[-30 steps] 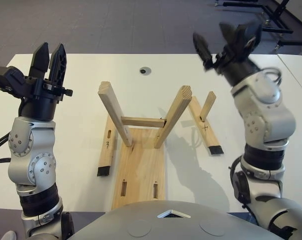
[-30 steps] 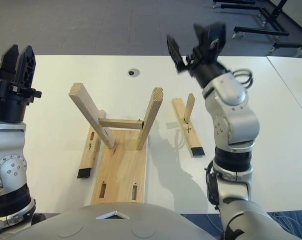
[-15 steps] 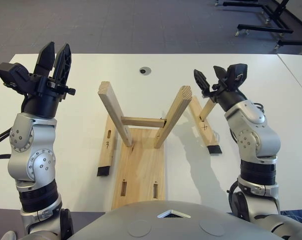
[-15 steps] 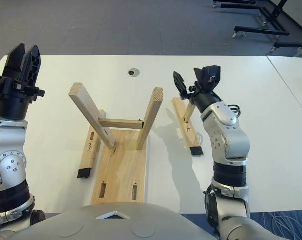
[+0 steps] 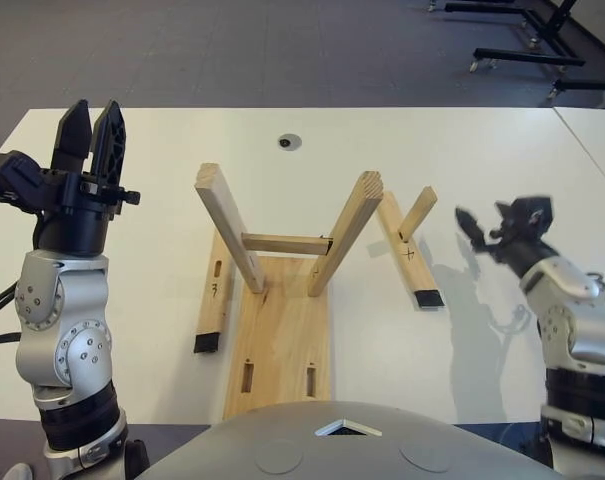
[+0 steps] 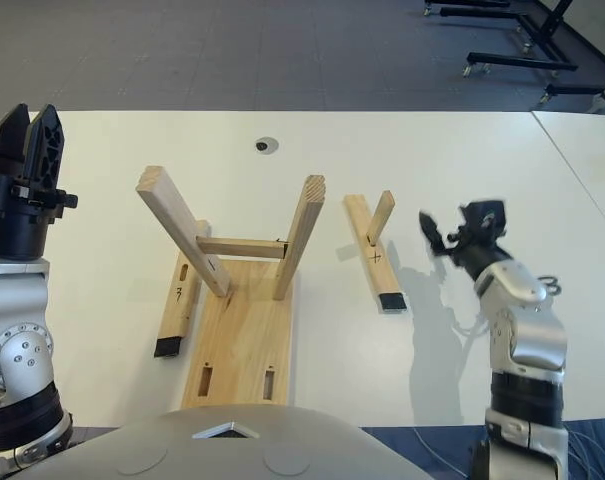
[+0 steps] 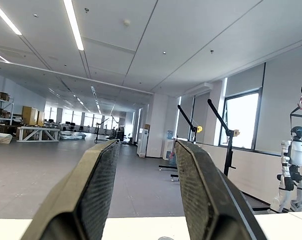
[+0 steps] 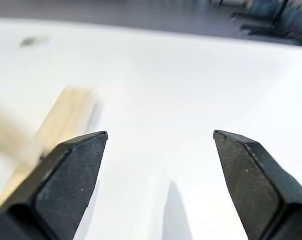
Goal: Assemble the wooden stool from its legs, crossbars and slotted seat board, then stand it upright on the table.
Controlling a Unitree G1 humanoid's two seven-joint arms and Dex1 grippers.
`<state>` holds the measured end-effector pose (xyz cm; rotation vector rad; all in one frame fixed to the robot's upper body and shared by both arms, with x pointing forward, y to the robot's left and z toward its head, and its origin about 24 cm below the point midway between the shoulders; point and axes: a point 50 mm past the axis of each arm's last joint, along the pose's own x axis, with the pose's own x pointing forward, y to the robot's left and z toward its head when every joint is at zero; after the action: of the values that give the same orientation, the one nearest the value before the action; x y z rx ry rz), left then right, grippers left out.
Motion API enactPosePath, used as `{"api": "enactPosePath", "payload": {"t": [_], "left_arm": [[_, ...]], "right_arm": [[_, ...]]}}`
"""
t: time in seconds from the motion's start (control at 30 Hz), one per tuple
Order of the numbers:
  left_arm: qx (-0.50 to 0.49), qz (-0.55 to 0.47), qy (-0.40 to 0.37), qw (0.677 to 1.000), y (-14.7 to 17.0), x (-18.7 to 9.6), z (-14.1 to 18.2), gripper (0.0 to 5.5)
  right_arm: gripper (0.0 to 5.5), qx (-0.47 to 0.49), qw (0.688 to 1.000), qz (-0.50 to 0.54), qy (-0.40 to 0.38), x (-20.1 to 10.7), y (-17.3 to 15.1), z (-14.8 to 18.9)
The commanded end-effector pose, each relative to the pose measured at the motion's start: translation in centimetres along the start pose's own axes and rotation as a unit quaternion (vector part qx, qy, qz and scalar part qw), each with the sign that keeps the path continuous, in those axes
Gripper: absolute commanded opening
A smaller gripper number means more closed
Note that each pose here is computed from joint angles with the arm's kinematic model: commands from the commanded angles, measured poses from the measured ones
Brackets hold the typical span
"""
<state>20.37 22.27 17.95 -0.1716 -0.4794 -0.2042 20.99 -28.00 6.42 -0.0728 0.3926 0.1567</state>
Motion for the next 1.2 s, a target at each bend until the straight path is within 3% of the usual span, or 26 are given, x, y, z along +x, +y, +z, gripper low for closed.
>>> {"api": "enactPosePath", "payload": {"t": [0.03,0.4,0.63,1.17,1.2], "left_arm": [[0.003,0.007,0.002,1.000,-0.3,-0.5,0.1,2.02],[-0.002,-0.016,0.017,1.000,-0.7,0.3,-0.3,2.02],[-0.005,-0.039,0.023,0.999,-0.9,1.3,-0.5,2.02],[-0.008,-0.054,0.021,0.998,-1.0,2.0,-0.7,2.02],[-0.009,-0.056,0.022,0.998,-1.0,2.1,-0.7,2.02]], "right_arm": [[3.90,-0.007,0.998,0.060,0.027,-1.3,2.3,0.8],[3.90,-0.030,0.987,0.102,0.117,-1.8,7.6,-0.7],[3.90,-0.040,0.990,0.070,0.112,-1.2,7.4,0.0],[3.90,-0.038,0.989,0.051,0.132,-3.3,7.9,-0.6],[3.67,-0.037,0.989,0.052,0.133,-3.5,8.0,-0.7]]}}
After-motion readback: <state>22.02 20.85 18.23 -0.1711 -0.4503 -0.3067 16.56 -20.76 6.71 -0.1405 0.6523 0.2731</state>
